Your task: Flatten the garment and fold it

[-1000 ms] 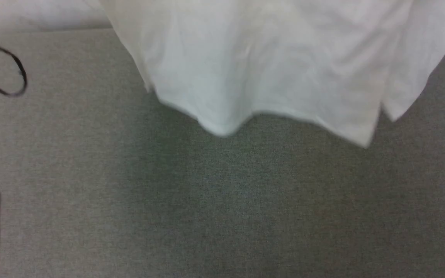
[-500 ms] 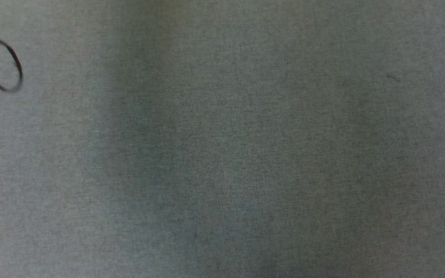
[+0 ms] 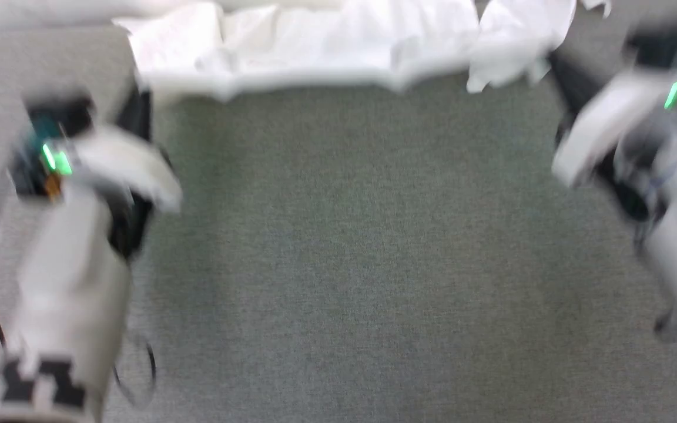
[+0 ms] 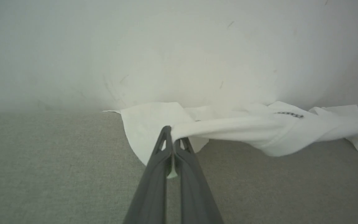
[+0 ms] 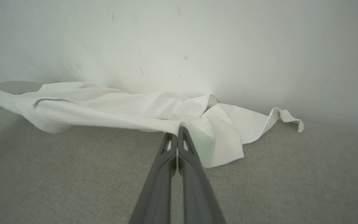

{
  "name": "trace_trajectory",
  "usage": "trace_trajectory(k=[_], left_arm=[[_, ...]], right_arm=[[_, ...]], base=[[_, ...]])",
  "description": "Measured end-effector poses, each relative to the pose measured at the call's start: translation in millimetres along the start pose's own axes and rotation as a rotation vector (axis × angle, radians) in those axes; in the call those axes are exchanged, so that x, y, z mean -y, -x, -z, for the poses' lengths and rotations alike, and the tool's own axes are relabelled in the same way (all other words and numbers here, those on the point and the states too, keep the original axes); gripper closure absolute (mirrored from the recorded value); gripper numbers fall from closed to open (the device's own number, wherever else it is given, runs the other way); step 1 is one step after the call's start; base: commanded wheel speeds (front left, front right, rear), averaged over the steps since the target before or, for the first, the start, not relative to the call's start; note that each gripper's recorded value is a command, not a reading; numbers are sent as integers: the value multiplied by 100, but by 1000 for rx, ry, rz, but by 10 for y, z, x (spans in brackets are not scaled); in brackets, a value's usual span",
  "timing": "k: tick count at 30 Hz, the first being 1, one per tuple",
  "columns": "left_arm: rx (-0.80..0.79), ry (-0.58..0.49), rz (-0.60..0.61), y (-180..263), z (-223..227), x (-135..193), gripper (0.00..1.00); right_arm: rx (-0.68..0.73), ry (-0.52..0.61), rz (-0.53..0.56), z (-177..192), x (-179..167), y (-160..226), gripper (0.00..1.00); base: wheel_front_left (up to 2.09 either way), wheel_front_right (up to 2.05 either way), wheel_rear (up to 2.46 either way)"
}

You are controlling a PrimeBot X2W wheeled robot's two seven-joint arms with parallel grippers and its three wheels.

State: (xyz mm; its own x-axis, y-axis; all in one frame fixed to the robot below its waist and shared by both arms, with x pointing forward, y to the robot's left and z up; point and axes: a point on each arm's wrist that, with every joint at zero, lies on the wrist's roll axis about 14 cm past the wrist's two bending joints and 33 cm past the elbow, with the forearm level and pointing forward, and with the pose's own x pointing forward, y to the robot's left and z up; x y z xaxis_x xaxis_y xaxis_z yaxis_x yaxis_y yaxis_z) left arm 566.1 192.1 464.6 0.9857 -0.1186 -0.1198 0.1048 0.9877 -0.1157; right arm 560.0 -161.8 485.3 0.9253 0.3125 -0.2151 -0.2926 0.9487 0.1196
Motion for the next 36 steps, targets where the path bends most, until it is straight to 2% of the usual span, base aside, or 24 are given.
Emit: trace_trajectory(k=[7, 15, 23, 31, 35, 36], left_arm=[[-122, 39, -25, 859, 605, 28, 100], [-206, 18, -30, 1717, 766, 144, 100], [-387, 49, -48, 2582, 935, 318, 100], [-606, 138, -72, 3251, 1189, 449, 100], [-617, 154, -81, 3333, 1189, 460, 100], [-607, 158, -79, 3319, 1177, 470, 100]], right_arm=[[-50, -61, -16, 565, -214, 652, 100], [-99, -87, -18, 833, -418, 1449, 100], [-206, -131, 64, 1093, -550, 2182, 100], [-333, -185, 125, 1304, -699, 2639, 100], [-429, -208, 127, 1477, -802, 2797, 100], [-432, -215, 125, 1482, -825, 2797, 89]], base=[[0, 0, 0], [0, 0, 0], [0, 0, 0], [0, 0, 0], [0, 0, 0], [0, 0, 0]])
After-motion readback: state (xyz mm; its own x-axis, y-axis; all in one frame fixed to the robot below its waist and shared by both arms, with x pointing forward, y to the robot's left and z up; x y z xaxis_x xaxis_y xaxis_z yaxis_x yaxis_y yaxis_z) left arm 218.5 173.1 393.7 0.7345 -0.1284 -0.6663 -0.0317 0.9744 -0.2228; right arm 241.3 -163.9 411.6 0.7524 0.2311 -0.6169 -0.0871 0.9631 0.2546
